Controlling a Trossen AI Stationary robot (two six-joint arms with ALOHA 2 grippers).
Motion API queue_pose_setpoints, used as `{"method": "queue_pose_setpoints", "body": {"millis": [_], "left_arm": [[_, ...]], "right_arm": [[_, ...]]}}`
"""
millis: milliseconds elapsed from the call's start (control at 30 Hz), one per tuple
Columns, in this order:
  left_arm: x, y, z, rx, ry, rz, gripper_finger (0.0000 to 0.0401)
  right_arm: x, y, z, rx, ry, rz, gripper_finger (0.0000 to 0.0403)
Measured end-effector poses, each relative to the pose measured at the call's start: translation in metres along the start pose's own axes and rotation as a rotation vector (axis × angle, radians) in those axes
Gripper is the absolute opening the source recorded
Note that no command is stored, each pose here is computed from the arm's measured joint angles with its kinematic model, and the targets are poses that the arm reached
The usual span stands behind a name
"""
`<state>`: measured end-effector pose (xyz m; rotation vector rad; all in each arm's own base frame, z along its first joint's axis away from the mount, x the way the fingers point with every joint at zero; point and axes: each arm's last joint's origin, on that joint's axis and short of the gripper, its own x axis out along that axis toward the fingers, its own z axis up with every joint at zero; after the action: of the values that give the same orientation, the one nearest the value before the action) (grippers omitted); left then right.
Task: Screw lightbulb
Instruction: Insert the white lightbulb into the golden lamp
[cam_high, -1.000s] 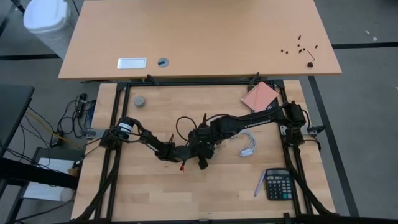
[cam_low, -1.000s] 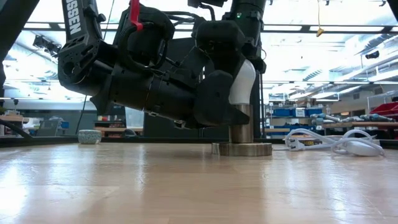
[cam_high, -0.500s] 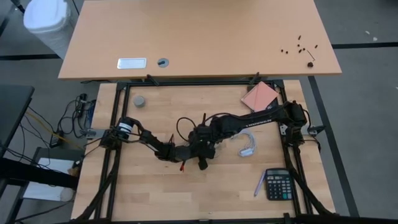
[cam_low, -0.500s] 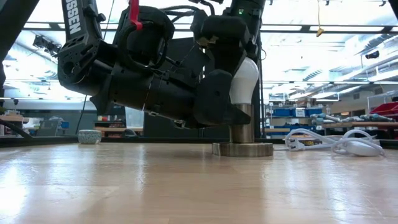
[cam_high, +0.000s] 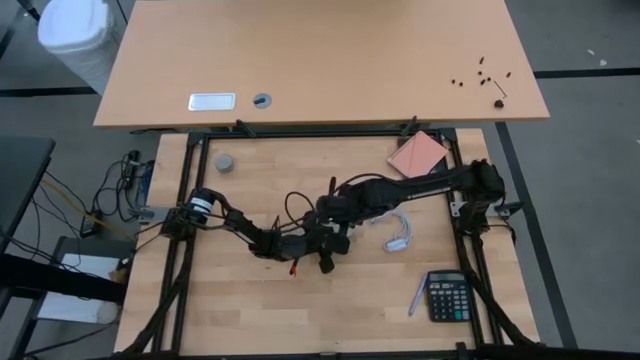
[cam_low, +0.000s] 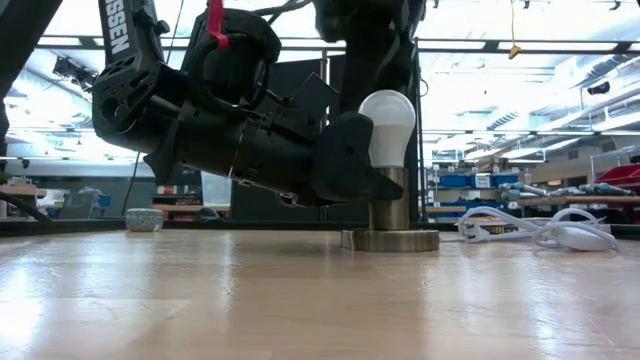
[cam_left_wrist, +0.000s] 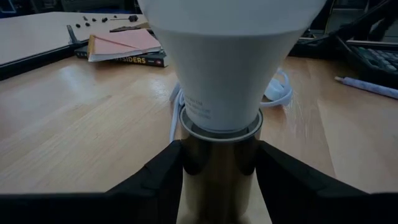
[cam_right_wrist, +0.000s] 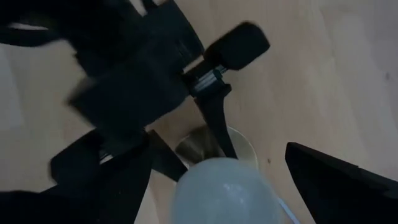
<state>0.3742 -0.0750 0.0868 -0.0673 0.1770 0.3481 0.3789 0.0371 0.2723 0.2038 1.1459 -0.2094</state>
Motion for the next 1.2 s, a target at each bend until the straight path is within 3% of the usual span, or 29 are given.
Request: {"method": "queue_pose_setpoints", "body": {"millis": [333,600,800,1000,1200], "left_arm": [[0.000,0.000,0.000,0.002,0.004,0.001,0.0185],[0.000,0.000,-0.001,0.004,0.007,-0.001,0.0185],[0.000,0.000,-0.001,0.005,0.009,-0.007,0.0185],[-0.001,-0.001,-0.001,0.020,0.009,-0.011,0.0185],[-0.001,-0.002,-0.001,0.027,0.011,-0.026,0.0185]], "right_arm": [[-0.046,0.005,-0.014,-0.151,-0.053,0.006,0.0373],[-0.037,0.020,-0.039,-0.305,0.024,-0.109,0.0373],[-0.025,0.017,-0.056,-0.297,-0.042,-0.084,0.0367],[-0.029,-0.005,-0.080,-0.249,-0.192,-0.067,0.0357],[-0.004,-0.021,-0.111,-0.222,-0.300,-0.025,0.0355]]}}
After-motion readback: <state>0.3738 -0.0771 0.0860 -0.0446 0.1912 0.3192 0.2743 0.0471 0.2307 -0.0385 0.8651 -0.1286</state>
